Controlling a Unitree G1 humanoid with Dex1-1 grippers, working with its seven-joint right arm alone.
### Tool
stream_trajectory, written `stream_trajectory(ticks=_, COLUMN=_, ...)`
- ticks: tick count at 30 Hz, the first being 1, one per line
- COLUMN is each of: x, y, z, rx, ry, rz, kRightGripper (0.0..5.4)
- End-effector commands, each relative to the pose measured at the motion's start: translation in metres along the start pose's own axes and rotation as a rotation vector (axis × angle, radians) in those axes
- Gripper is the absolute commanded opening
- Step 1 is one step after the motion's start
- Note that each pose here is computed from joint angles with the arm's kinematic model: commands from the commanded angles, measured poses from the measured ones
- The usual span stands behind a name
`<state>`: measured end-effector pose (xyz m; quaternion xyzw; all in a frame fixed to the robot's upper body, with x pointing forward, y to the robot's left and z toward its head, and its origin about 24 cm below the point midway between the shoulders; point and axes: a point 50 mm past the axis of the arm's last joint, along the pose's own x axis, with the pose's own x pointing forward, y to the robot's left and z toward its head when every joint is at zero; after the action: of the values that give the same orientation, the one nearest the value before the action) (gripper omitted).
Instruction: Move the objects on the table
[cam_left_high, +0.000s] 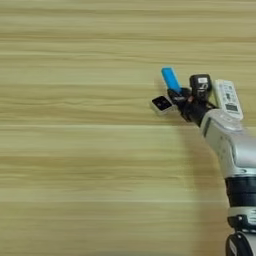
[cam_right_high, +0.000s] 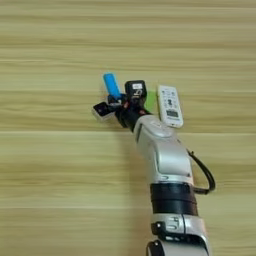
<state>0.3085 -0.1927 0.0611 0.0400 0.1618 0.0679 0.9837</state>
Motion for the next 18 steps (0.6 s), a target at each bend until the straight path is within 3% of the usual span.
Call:
stream_trajectory(ticks=1, x=0.005, y=-0.008, z=0.039, rx=-0.054, ry=-0.132, rz=-0.058, kRightGripper=1.42)
stream_trajectory(ticks=8, x=0.008, y=-0.02, z=0.034, rx=-0.081, ry=-0.092, rz=-0.134, kRightGripper=1.42)
stream_trajectory(ticks=18, x=0.006, y=-0.033, z=0.032, rx=-0.06, ry=-0.079, rz=-0.175, kRightGripper=1.42)
